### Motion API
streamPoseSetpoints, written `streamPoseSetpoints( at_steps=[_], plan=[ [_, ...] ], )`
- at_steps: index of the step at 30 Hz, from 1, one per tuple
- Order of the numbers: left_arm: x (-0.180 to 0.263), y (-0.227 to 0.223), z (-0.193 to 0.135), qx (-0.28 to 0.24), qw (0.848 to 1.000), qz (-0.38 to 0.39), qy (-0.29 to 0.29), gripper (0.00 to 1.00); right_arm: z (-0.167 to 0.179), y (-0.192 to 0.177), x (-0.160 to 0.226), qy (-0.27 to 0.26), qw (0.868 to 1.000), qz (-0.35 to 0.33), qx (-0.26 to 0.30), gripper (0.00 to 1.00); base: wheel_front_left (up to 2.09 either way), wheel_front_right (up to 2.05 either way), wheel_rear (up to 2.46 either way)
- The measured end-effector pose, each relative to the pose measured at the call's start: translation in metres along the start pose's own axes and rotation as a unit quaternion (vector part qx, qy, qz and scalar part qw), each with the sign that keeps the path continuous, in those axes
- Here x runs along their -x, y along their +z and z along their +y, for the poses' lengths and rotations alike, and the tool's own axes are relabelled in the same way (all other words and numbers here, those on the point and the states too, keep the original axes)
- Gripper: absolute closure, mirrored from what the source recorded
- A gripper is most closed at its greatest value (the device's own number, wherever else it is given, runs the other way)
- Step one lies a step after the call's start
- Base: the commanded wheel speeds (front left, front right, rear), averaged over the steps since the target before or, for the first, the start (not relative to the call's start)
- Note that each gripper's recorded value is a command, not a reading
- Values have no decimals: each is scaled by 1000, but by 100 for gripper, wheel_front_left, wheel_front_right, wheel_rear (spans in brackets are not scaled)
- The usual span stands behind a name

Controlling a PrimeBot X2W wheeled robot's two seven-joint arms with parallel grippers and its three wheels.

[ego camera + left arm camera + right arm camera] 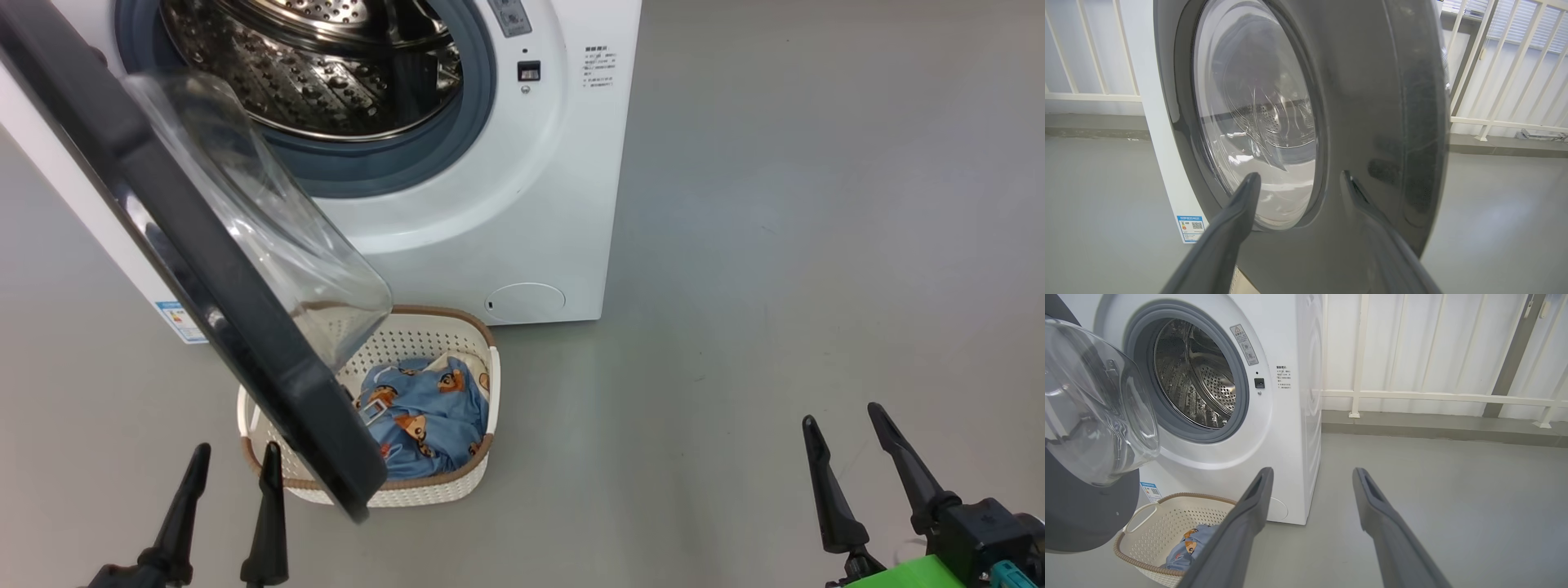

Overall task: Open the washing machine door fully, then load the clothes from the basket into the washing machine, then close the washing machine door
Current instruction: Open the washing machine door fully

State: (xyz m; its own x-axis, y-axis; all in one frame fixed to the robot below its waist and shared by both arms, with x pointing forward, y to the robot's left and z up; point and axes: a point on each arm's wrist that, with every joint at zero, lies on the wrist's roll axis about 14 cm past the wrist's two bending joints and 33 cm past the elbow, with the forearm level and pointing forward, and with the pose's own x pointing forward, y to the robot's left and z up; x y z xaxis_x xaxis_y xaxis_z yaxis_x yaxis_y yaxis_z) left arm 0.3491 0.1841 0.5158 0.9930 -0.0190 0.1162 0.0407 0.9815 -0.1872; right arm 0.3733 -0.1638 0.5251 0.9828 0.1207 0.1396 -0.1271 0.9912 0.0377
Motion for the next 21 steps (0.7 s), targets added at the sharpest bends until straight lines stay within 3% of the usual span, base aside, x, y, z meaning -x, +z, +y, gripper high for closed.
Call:
streamPoseSetpoints(
  at_steps=[21],
  plan=[
    [3,2,-1,1,1000,-2,-1,0,1,-11,2,-1,1000,18,9,0,0,0,0]
  ],
)
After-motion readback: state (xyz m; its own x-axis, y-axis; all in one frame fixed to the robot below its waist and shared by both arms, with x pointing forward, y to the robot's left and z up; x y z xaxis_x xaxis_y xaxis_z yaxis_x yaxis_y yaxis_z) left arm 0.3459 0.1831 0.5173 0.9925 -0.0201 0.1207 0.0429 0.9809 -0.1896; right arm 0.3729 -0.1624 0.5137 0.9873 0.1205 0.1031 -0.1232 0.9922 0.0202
